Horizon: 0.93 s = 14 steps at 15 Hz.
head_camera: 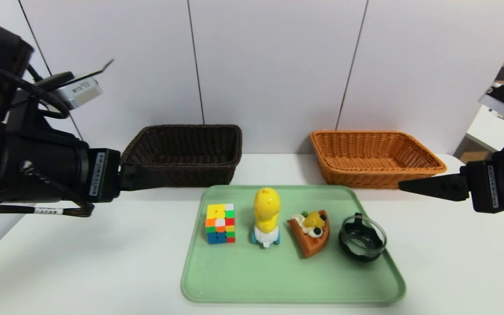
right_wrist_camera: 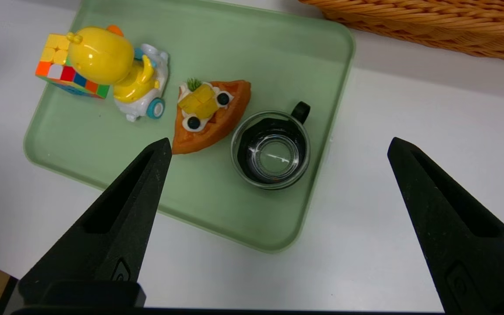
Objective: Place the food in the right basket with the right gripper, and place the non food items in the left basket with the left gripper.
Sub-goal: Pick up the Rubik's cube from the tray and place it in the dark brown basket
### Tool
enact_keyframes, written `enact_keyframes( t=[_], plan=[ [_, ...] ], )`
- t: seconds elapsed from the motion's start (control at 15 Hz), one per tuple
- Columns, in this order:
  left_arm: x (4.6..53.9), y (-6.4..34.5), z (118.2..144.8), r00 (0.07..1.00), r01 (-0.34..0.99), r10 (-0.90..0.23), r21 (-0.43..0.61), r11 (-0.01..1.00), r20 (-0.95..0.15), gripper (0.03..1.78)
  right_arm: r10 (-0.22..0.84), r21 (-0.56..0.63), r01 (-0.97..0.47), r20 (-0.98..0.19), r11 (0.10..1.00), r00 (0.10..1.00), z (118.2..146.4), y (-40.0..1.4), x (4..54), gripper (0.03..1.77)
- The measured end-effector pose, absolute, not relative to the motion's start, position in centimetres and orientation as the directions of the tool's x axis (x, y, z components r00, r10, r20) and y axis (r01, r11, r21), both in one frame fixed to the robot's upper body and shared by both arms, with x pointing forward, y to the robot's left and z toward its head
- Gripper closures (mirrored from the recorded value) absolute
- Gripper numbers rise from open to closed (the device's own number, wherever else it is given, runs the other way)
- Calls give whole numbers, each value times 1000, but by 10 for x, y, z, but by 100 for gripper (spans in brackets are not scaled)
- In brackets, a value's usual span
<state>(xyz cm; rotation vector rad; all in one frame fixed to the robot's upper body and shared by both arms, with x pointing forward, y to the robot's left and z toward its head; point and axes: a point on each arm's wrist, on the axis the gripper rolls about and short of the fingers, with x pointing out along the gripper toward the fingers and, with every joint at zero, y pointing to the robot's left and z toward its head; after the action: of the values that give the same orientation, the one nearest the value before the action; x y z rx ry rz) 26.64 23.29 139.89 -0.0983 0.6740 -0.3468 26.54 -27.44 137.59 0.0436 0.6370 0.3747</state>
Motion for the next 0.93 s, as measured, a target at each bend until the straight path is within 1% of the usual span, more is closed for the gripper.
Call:
enact_keyframes(
  t=[0.13, 0.27, 0.53, 0.67, 0.8, 0.93],
  plan=[
    [272, 217, 1393, 698, 305, -361, -200, 931, -618, 12, 386, 154, -368, -580, 917, 718, 1377, -266, 264, 9],
    [277, 203, 1388, 674, 296, -361, -213, 931, -645, 12, 407, 159, -394, -591, 905, 696, 1379, -259, 264, 9],
    [296, 174, 1389, 658, 188, -303, -239, 953, -690, 12, 415, 161, -403, -592, 901, 691, 1380, -255, 268, 9],
    [304, 157, 1385, 645, 131, -250, -218, 967, -722, 12, 415, 163, -401, -594, 901, 689, 1380, -254, 269, 9],
    [312, 141, 1376, 631, 90, -189, -171, 981, -753, 12, 415, 164, -401, -595, 901, 688, 1379, -253, 270, 9],
    [320, 130, 1367, 615, 73, -163, -150, 986, -771, 12, 412, 166, -398, -602, 902, 684, 1377, -254, 271, 9]
  ],
)
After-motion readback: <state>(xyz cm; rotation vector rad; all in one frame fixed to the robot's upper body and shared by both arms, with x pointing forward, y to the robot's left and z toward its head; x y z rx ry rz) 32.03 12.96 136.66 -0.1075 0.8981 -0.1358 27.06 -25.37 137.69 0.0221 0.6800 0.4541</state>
